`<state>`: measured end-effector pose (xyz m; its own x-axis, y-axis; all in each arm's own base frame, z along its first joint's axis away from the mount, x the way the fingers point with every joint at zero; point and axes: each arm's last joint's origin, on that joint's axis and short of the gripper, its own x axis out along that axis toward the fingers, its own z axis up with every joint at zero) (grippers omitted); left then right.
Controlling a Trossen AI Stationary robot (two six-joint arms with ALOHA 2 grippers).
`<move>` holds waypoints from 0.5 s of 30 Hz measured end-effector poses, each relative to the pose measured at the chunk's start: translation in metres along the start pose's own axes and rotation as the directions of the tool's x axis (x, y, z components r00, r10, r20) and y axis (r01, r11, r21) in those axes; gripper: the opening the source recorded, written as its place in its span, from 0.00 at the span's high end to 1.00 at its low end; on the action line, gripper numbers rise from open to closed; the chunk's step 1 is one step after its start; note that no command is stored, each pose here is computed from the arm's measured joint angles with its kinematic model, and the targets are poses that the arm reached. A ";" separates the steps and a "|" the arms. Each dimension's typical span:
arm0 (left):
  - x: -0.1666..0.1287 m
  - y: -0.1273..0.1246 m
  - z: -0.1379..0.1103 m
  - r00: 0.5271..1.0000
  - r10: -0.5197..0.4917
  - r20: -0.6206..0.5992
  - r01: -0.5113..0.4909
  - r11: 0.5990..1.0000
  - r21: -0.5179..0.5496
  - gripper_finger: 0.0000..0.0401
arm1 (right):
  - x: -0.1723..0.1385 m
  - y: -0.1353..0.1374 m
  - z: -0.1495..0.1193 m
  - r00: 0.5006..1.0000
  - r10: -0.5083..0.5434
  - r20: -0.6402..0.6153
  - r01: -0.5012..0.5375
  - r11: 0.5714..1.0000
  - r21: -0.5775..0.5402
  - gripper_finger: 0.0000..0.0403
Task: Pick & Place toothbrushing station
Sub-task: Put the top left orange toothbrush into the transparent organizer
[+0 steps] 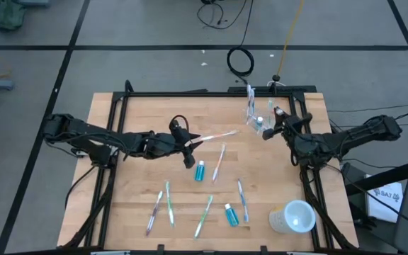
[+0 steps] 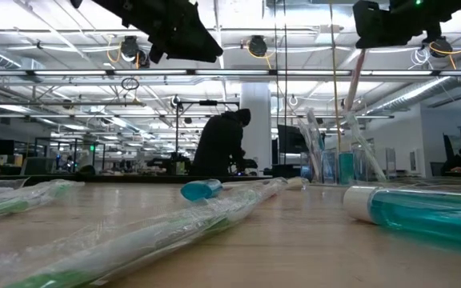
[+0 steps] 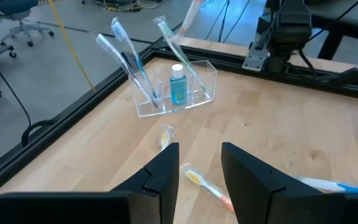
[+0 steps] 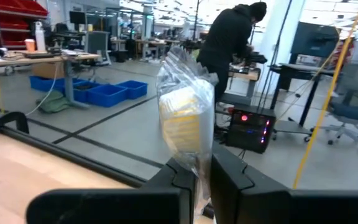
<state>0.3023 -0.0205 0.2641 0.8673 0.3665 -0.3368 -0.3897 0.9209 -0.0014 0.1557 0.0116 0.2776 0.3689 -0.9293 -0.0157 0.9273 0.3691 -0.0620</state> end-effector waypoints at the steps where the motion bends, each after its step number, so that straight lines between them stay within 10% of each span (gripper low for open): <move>1: 0.000 0.000 0.000 1.000 0.000 -0.002 0.000 1.000 0.001 0.68 | -0.001 0.000 0.000 1.000 -0.006 0.002 0.006 1.000 0.001 0.96; 15: 0.000 0.000 0.000 1.000 0.000 0.000 0.000 1.000 -0.010 0.68 | -0.003 0.003 -0.002 0.996 0.084 0.001 -0.084 0.995 0.055 0.96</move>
<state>0.3024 -0.0205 0.2641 0.8676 0.3662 -0.3364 -0.3925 0.9197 -0.0111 0.1571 0.0159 0.2757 0.4457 -0.8950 -0.0204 0.8951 0.4459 -0.0056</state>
